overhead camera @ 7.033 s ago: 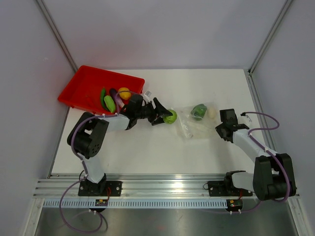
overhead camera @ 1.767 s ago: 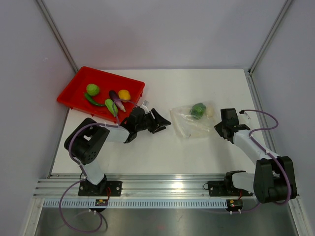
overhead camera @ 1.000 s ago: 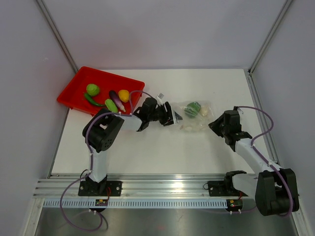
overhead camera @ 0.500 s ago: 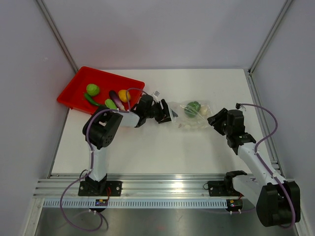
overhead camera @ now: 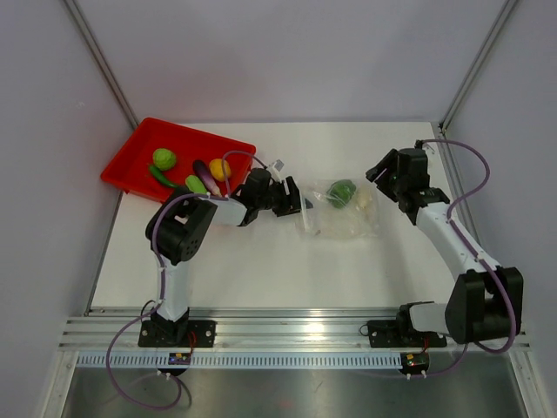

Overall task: Open the zip-top bag and remove the fake food
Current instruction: Adjust the zipper food storage bag at the center of the board.

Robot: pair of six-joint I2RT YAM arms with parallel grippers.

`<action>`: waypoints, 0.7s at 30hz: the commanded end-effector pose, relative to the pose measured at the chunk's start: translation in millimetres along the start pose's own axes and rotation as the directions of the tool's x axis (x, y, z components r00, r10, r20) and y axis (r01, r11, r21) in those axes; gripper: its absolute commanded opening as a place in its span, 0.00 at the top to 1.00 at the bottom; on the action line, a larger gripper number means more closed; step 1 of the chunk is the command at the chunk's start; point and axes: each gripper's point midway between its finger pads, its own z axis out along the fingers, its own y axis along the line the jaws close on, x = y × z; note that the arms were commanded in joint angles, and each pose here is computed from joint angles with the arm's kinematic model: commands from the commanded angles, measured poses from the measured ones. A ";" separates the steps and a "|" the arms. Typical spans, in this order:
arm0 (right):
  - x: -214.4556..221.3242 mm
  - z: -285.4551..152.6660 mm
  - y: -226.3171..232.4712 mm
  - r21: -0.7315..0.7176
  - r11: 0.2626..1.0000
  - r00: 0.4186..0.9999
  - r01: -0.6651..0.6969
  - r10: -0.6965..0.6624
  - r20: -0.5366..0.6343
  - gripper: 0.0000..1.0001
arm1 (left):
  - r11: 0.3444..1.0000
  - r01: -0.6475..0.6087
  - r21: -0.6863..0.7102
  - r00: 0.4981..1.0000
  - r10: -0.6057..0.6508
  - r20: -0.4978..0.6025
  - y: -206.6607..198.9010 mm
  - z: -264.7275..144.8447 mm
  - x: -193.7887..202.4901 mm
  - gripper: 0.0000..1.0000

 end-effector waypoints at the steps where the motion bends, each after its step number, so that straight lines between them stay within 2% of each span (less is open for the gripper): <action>1: -6.1 20.7 -5.1 0.075 0.997 0.999 0.029 -0.028 -0.016 0.33 | 0.988 -0.150 0.046 0.984 0.145 0.103 -23.3 -9.5 -23.2 0.35; 6: 12.1 47.1 6.8 0.034 0.999 0.993 -0.014 0.017 -0.115 0.33 | 0.959 -0.275 0.060 0.951 0.263 0.163 -32.6 -11.8 -26.8 0.39; 8: 20.8 52.4 6.9 0.021 0.999 0.989 -0.026 0.029 -0.142 0.33 | 0.938 -0.340 0.064 0.925 0.322 0.204 -41.1 -13.6 -30.3 0.41; 16: 48.4 78.2 1.1 -0.001 0.998 0.976 -0.058 0.056 -0.211 0.33 | 0.844 -0.534 0.052 0.825 0.507 0.250 -74.8 -5.1 -13.6 0.42; 19: 50.9 85.6 -2.6 0.018 0.999 0.974 -0.051 0.054 -0.220 0.33 | 0.826 -0.564 0.020 0.802 0.541 0.254 -75.6 1.0 -9.6 0.42; 21: 49.5 89.7 -5.3 0.039 0.999 0.975 -0.036 0.044 -0.220 0.33 | 0.830 -0.558 0.008 0.806 0.539 0.246 -70.3 4.5 -8.5 0.41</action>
